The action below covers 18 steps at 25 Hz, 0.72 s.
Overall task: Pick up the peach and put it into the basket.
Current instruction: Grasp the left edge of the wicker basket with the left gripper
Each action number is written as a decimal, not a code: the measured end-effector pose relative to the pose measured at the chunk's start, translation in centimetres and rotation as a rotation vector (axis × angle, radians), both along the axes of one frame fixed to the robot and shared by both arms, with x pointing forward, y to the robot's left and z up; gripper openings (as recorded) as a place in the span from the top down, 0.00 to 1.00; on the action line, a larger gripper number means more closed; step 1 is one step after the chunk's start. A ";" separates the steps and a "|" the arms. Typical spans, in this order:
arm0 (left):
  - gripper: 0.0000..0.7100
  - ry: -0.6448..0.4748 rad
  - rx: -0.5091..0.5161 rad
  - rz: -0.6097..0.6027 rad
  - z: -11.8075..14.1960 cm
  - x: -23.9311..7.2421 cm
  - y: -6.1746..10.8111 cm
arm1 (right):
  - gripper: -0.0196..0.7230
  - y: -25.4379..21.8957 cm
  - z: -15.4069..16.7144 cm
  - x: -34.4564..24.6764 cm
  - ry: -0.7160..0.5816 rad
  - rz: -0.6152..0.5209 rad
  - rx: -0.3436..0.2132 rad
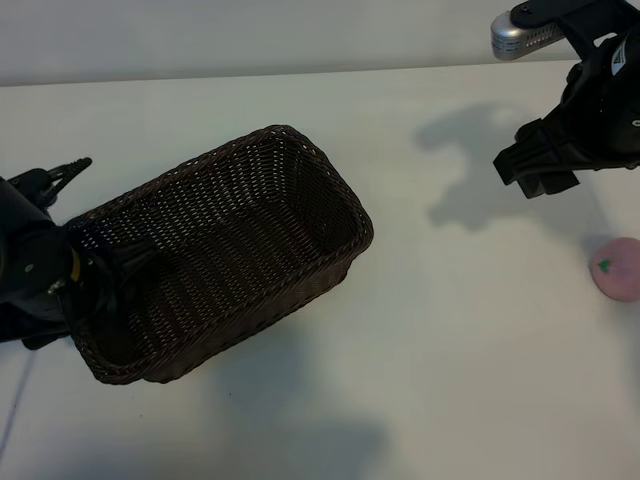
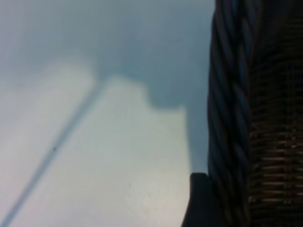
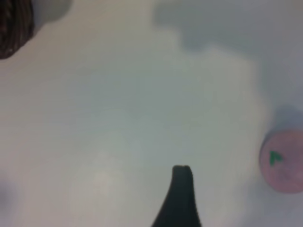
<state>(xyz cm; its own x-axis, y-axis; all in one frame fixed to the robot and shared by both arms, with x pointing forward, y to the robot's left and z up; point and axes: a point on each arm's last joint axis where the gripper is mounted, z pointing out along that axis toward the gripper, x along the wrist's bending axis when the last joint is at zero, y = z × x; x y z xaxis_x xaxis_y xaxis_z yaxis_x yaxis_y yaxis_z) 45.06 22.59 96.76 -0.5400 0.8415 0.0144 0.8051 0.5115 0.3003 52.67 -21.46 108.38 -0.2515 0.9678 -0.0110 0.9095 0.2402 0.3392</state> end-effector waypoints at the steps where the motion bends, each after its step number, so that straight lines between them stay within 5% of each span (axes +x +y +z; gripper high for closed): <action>1: 0.27 -0.004 -0.003 0.014 0.0 0.2 0.3 | 0.17 0.1 0.0 0.0 0.002 -0.001 0.006; 7: 0.27 0.003 -0.049 0.028 -0.1 0.8 1.8 | 0.17 0.2 0.0 -0.1 0.008 -0.004 0.024; 18: 0.27 0.090 -0.066 0.003 -3.7 2.2 1.2 | 0.17 0.2 0.0 -0.1 0.007 -0.002 0.024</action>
